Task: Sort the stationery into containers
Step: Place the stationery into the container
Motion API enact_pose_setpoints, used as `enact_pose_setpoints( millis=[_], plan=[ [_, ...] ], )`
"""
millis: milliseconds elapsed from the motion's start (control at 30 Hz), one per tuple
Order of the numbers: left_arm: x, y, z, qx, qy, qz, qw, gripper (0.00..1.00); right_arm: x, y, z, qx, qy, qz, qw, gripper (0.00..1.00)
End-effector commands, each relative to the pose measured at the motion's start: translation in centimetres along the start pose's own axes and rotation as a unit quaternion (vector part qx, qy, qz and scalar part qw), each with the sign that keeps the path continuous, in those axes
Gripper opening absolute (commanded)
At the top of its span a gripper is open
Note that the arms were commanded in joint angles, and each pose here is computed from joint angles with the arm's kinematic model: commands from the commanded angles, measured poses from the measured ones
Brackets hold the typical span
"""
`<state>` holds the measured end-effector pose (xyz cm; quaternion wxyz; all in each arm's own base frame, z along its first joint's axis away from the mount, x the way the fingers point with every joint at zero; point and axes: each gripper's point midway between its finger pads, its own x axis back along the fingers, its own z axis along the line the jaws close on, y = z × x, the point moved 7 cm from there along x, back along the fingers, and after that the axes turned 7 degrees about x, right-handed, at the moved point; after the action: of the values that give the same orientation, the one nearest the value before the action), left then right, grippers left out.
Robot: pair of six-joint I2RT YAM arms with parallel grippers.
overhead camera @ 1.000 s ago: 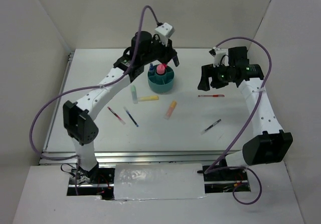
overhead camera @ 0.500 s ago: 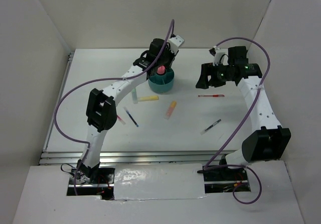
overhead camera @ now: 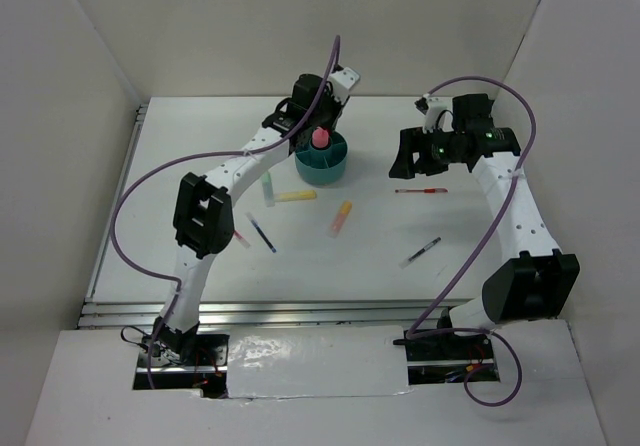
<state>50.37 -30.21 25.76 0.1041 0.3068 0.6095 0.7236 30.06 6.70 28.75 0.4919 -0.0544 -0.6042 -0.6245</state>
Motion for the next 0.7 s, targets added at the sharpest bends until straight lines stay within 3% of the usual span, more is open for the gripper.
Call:
enact_pose_setpoints(
  millis=[0,167,267,467,667],
  plan=[
    [-0.3,2.1,-0.2,-0.006,-0.011,-0.043,0.999,0.09,-0.1,0.5,0.2,0.011,0.002,-0.016,1.0,0.79],
    [-0.6,1.3,-0.2,-0.003,-0.013,-0.033,0.999,0.12,-0.5,0.6,0.3,0.011,0.007,-0.013,1.0,0.79],
    [-0.8,1.0,-0.5,0.0,-0.017,-0.029,0.999,0.19,-0.6,0.7,0.3,0.011,0.007,-0.012,1.0,0.79],
    [-1.2,0.7,-0.4,0.003,-0.009,-0.029,1.0,0.5,-0.7,0.6,0.2,0.009,0.008,-0.008,1.0,0.81],
    [-1.0,0.7,-0.1,0.002,-0.001,-0.027,1.0,0.59,-0.9,0.6,0.1,0.007,0.007,-0.007,1.0,0.81]
  ],
)
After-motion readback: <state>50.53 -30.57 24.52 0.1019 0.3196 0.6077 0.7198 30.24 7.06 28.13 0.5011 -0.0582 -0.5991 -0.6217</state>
